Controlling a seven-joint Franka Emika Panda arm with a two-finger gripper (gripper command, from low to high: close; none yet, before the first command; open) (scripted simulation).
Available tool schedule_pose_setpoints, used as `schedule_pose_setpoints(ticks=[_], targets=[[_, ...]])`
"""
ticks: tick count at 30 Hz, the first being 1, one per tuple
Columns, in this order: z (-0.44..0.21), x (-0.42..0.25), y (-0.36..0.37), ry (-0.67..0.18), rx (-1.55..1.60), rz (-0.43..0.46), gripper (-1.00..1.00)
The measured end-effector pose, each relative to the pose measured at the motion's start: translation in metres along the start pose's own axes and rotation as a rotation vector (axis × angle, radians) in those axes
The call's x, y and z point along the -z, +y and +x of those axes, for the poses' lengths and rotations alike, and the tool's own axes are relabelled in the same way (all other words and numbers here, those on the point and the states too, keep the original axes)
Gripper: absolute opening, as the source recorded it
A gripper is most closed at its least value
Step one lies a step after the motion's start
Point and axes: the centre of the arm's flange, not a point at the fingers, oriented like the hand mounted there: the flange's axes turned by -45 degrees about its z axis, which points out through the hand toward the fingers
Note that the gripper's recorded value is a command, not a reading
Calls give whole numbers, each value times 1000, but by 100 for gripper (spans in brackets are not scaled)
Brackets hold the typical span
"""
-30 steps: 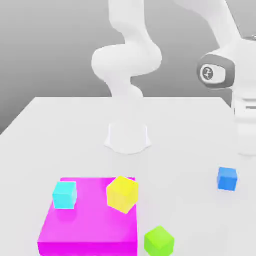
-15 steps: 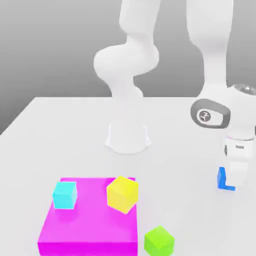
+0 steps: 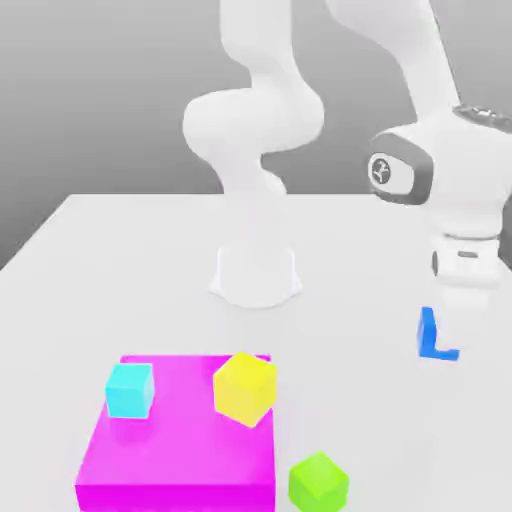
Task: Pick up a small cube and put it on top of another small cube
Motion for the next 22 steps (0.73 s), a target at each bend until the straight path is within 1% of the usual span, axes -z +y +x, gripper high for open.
schedule_pose_setpoints(ticks=[5,13,18,19,22], targets=[[-63,31,47,-2,73,0,-100],[-195,71,90,7,147,17,-100],[-209,24,92,12,156,21,-100],[-210,16,91,10,155,20,100],[-210,16,91,10,155,20,100]])
